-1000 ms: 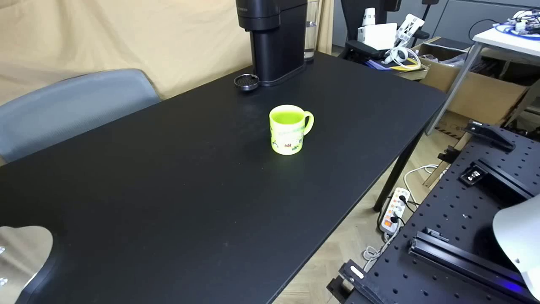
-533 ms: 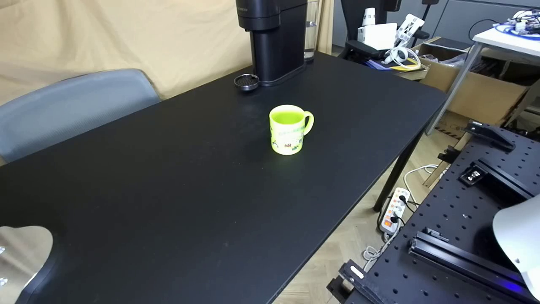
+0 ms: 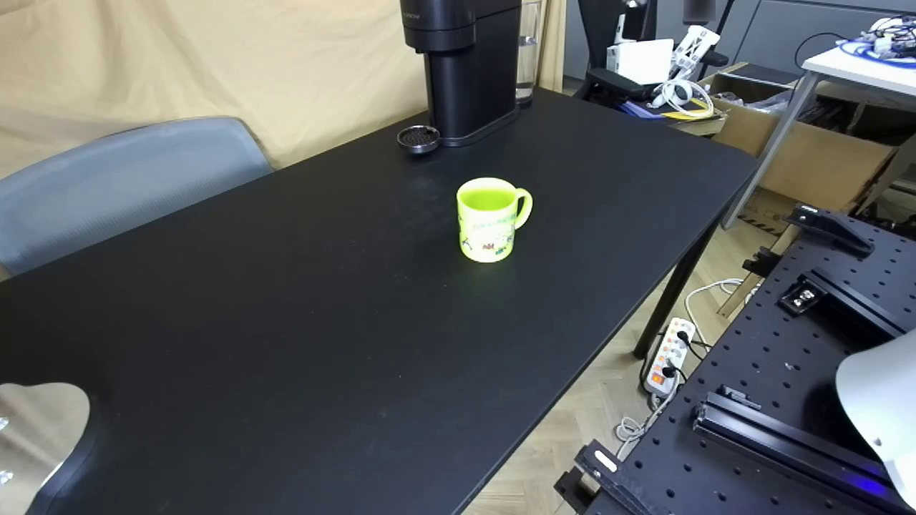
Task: Move the yellow mug to the left
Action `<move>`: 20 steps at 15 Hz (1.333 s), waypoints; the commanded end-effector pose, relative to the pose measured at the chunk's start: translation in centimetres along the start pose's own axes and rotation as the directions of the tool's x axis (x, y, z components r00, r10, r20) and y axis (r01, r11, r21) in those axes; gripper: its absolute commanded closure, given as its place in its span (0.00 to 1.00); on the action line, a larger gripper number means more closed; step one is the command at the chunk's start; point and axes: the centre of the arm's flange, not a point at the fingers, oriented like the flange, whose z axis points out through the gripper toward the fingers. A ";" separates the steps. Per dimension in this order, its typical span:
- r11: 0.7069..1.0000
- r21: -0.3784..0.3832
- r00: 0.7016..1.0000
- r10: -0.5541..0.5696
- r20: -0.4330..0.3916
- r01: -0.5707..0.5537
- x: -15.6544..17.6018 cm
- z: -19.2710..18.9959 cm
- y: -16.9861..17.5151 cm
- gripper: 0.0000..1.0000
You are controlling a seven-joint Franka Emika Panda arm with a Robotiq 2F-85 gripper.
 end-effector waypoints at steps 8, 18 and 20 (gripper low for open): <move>0.964 -0.113 0.968 -0.246 -0.048 0.239 13.6 12.3 -10.6 0.00; 0.972 -0.083 0.975 -0.220 -0.007 0.219 16.8 17.9 -15.6 0.00; 0.977 -0.076 0.979 -0.202 0.003 0.201 16.5 18.6 -15.6 0.00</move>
